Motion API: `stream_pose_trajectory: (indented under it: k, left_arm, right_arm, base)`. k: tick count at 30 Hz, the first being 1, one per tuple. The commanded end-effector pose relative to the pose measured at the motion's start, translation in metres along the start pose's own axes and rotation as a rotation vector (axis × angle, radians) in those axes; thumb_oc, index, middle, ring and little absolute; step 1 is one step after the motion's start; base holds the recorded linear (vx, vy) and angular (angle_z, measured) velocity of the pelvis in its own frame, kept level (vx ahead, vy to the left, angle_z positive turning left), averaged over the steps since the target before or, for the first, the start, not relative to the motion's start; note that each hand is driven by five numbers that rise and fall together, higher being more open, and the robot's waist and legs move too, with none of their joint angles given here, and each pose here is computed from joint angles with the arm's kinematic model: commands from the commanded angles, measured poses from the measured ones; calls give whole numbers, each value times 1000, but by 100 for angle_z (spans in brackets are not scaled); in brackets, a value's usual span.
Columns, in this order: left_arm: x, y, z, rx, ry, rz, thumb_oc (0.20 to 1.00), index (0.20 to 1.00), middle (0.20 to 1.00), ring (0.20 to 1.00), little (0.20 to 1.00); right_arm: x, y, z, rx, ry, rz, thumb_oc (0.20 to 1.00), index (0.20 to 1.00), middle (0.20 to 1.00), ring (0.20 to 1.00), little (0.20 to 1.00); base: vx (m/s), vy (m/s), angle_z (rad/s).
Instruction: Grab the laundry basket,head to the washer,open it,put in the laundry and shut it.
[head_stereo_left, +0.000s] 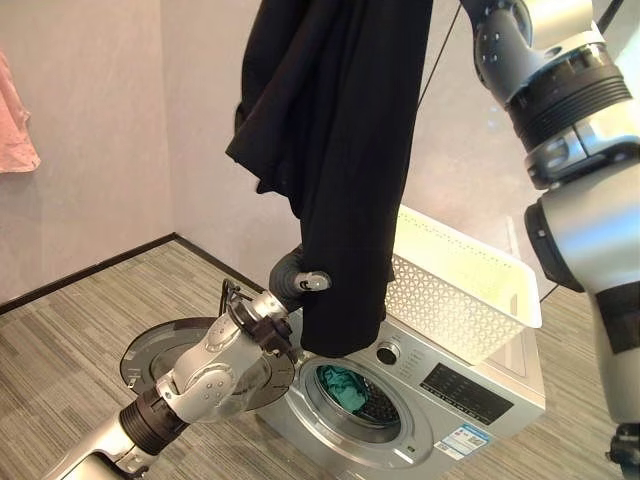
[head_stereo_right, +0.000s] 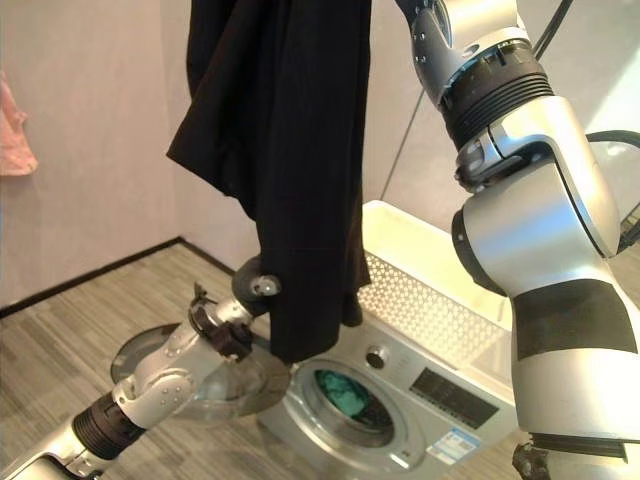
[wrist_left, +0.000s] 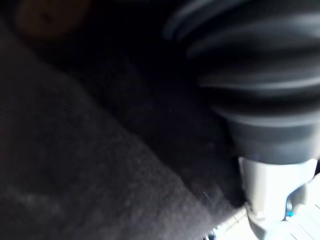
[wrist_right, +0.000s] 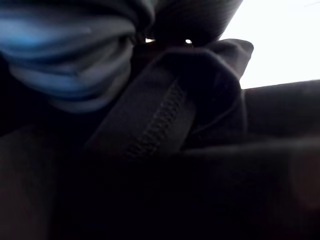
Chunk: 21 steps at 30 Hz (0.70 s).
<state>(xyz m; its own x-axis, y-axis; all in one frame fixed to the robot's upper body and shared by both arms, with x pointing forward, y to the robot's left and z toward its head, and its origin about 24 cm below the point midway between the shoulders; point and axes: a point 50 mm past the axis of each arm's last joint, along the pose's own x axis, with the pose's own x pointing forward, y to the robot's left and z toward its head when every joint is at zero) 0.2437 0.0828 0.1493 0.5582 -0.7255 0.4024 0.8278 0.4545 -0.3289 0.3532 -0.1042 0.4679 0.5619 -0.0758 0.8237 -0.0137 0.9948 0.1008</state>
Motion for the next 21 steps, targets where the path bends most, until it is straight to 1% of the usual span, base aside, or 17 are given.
stream_pose_trajectory:
  k: [1,6,8,13,17,20,21]
  left_arm:
    - [18,-16,32,31,-163,-117,1000,1000,1000,1000,1000]
    - [27,-22,44,17,-254,-133,1000,1000,1000,1000,1000]
    - [33,-25,50,-2,-308,-142,1000,1000,1000,1000,1000]
    - [43,-34,54,-76,-355,-178,1000,1000,1000,1000,1000]
    - [49,-41,57,-111,-395,-207,1000,1000,1000,1000,1000]
    - [54,-48,69,-125,-478,-234,1000,1000,1000,1000,1000]
    - [55,-48,69,-126,-478,-234,1000,1000,1000,1000,1000]
  right_arm:
    - [18,-31,34,-27,-94,-87,200,200,200,200,200]
    - [11,-28,17,11,-45,-63,200,200,200,200,200]
    - [6,-17,10,44,-32,-27,200,200,200,200,200]
    - [-1,-5,6,77,-35,10,200,200,200,200,200]
    - [-4,-3,4,77,-36,24,200,200,200,200,200]
    - [-13,-5,3,63,-68,83,200,200,200,200,200]
    - [-13,-5,3,62,-67,82,200,200,200,200,200]
  base:
    - [0,0,0]
    - [-4,-1,-7]
    - [-8,-7,-15]
    - [-7,-4,-4]
    - [-3,-4,-6]
    - [2,-7,-10]
    - [9,-10,-5]
